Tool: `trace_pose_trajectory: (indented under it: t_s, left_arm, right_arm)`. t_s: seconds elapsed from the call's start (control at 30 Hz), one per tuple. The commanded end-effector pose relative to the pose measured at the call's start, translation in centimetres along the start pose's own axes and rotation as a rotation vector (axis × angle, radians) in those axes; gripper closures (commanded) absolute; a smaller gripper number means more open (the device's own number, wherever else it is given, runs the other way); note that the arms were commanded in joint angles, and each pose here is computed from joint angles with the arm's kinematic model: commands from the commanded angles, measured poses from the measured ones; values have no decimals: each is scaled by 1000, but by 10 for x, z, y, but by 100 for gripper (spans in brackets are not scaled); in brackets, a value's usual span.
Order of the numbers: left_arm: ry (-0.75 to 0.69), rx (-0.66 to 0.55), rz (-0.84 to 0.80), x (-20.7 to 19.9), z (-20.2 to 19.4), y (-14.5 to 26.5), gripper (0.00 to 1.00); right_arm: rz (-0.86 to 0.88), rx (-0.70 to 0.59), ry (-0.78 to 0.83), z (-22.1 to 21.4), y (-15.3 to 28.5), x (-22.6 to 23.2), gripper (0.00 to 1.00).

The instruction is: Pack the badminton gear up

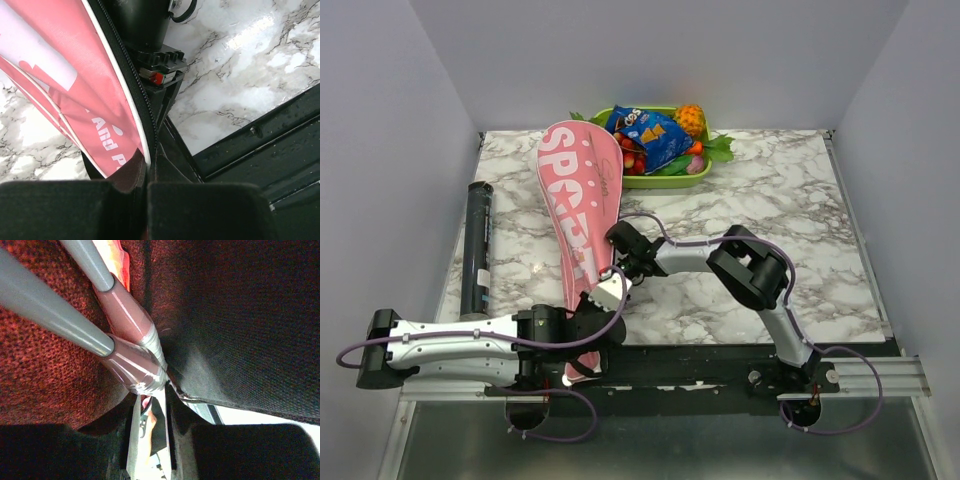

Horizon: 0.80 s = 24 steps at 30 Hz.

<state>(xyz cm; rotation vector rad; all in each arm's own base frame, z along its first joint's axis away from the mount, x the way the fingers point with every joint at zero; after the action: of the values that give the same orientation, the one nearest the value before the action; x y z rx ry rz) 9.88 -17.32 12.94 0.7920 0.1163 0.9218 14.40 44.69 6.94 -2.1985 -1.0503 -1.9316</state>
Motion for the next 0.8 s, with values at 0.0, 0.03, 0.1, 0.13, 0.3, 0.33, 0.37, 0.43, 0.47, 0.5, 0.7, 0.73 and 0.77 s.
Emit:
trace_pose_trajectory:
  t_s: [0.0,0.03,0.1,0.13,0.3,0.33,0.37,0.43,0.47,0.5,0.7,0.73,0.77]
  left_arm:
    - [329,-215,-367,-66,73,37,100]
    - [327,-200,-348,-63,67,35,100]
    - [347,-194,-315,-56,62,32,100]
    - [344,-174,-288,-51,55,31,100]
    - [395,-141,-191,-27,33,29,100]
    - [390,-126,-166,-21,26,28,100]
    - [416,-116,-156,-19,22,29,100]
    - [415,-97,-142,-12,12,30,100]
    - [443,-83,-135,-11,7,29,100]
    - [454,-75,-129,-9,3,29,99]
    - [508,-17,-92,-8,-19,20,97]
    - [506,-13,-89,-8,-20,20,97]
    - [507,-16,-87,-8,-18,20,97]
  right_arm:
    - [9,-281,114,67,1,8,65]
    - [4,-276,114,65,2,7,61]
    - [-35,-263,109,61,3,1,54]
    - [-49,-274,111,61,7,1,52]
    - [-139,-280,85,47,20,-15,45]
    - [-172,-298,80,47,23,-21,45]
    - [-191,-310,105,46,28,-21,45]
    - [-263,-329,87,42,34,-32,45]
    - [-284,-339,99,43,39,-34,45]
    - [-308,-336,92,39,44,-34,44]
    - [-477,-414,141,36,81,-29,38]
    - [-517,-464,154,39,93,-26,36]
    - [-542,-490,151,42,105,-29,33]
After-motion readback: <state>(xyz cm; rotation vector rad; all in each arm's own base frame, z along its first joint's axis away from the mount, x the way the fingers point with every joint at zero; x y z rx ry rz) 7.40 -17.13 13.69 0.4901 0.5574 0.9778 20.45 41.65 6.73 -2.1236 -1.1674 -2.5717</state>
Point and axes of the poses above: each gripper's point midway between its finger pads, its own y axis back along the fingers, its own x axis along the line the jaws close on, z = x × y, the point moved 2 cm from there along y, back along the fingers, and after that the axes turned 10 degrees about -y, right-handed, at the moved point
